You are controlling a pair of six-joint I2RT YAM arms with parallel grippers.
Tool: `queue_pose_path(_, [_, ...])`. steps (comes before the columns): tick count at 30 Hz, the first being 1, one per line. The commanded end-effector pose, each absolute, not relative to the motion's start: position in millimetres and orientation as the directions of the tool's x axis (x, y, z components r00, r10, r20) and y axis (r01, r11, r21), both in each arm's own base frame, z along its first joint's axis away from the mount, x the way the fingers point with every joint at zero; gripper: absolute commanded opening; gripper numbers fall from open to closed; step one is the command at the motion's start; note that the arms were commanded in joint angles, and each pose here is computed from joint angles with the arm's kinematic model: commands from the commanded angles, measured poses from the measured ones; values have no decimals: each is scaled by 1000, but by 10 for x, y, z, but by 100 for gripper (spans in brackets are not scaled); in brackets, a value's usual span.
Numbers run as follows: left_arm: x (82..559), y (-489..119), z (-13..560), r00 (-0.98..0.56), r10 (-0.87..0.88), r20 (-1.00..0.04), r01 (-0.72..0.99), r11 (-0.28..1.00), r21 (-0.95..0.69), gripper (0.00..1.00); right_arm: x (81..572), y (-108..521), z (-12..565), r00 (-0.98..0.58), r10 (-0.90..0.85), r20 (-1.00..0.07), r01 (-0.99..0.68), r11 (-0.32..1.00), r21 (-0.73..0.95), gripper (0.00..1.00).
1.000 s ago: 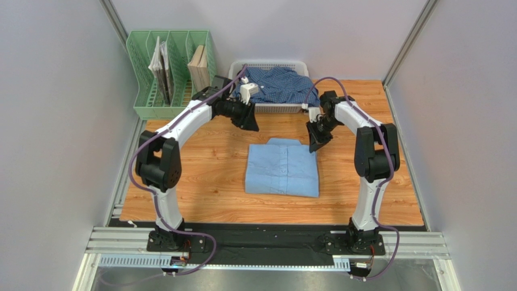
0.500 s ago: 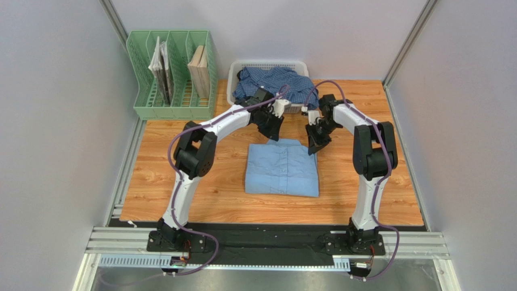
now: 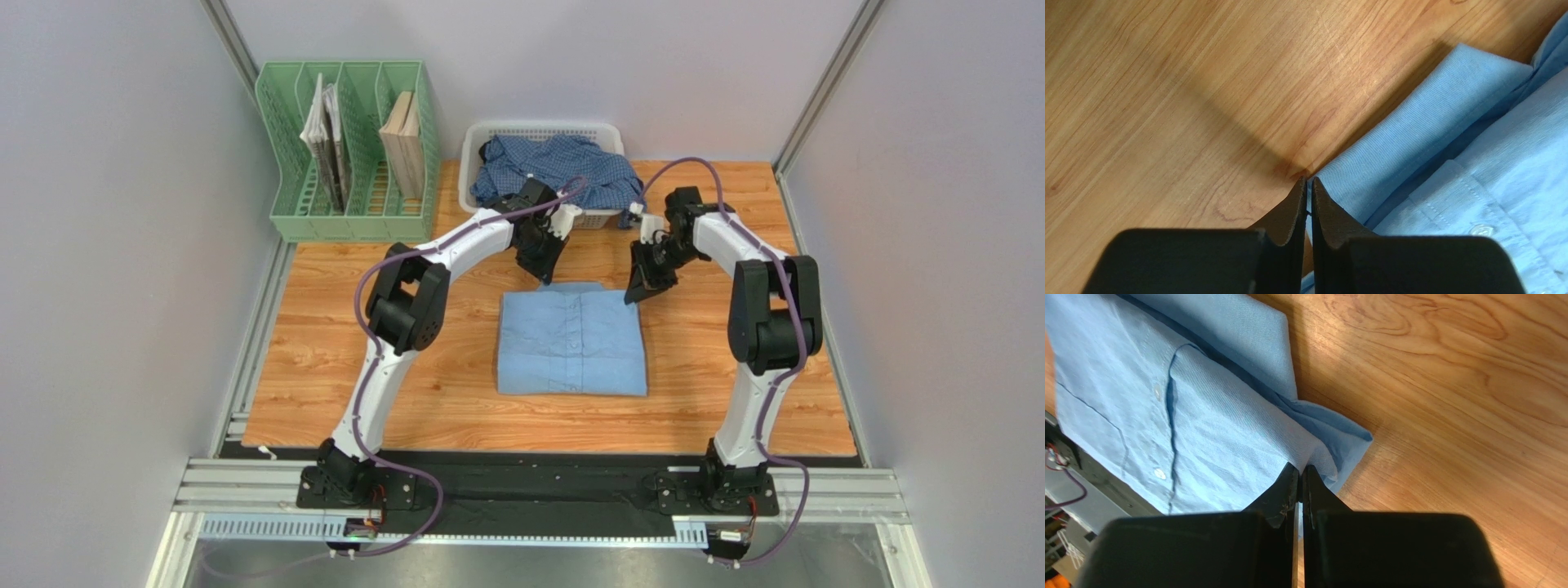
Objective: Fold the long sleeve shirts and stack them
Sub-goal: Fold the shirt
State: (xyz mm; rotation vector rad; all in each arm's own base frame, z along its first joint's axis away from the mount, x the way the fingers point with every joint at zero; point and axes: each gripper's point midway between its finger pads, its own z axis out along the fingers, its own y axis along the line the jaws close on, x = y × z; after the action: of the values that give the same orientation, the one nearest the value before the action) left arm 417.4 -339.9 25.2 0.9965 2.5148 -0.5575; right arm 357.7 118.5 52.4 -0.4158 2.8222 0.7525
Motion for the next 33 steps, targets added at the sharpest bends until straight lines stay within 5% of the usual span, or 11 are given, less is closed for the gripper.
queue_pose_path(1, [4066,-3285,126,-684,603,-410,714,668,-210,10,3741,1214,729,-937,-112,-331,-278,814,510,0])
queue_pose_path(12, [4048,-3266,93,-675,620,-401,726,657,-206,7,3780,1111,322,-963,-35,-267,-164,863,478,0])
queue_pose_path(14, [4070,-3284,146,-668,617,-416,731,647,-215,12,3775,1193,337,-969,-12,-246,-142,845,516,0])
queue_pose_path(17, [4259,-3312,527,-643,570,-511,742,629,-232,33,3764,1328,412,-968,-20,-250,-156,828,539,3])
queue_pose_path(20, [4487,-3262,1304,-568,500,-654,772,600,-211,55,3785,1388,539,-962,-20,-272,-170,823,542,15])
queue_pose_path(21, [4488,-3221,1733,-516,473,-714,788,588,-181,74,3788,1353,596,-960,-23,-280,-175,828,532,21])
queue_pose_path(22, [4483,-3135,1936,-472,473,-744,809,568,-152,77,3811,1304,720,-949,-22,-314,-189,837,513,38])
queue_pose_path(23, [4421,-3095,2117,-435,474,-765,826,549,-129,99,3792,1260,818,-945,-22,-327,-195,839,508,47])
queue_pose_path(28, [3670,-2730,2815,-308,453,-836,862,505,-44,99,3765,869,1674,-844,-33,-536,-315,839,444,92])
queue_pose_path(30, [3234,-2630,3202,-199,391,-899,897,443,-6,99,3534,945,1993,-815,-78,-575,-397,798,454,94])
queue_pose_path(33, [2640,-2570,3096,-307,258,-916,891,417,-181,99,3060,1237,2125,-844,-117,-524,-460,662,592,95])
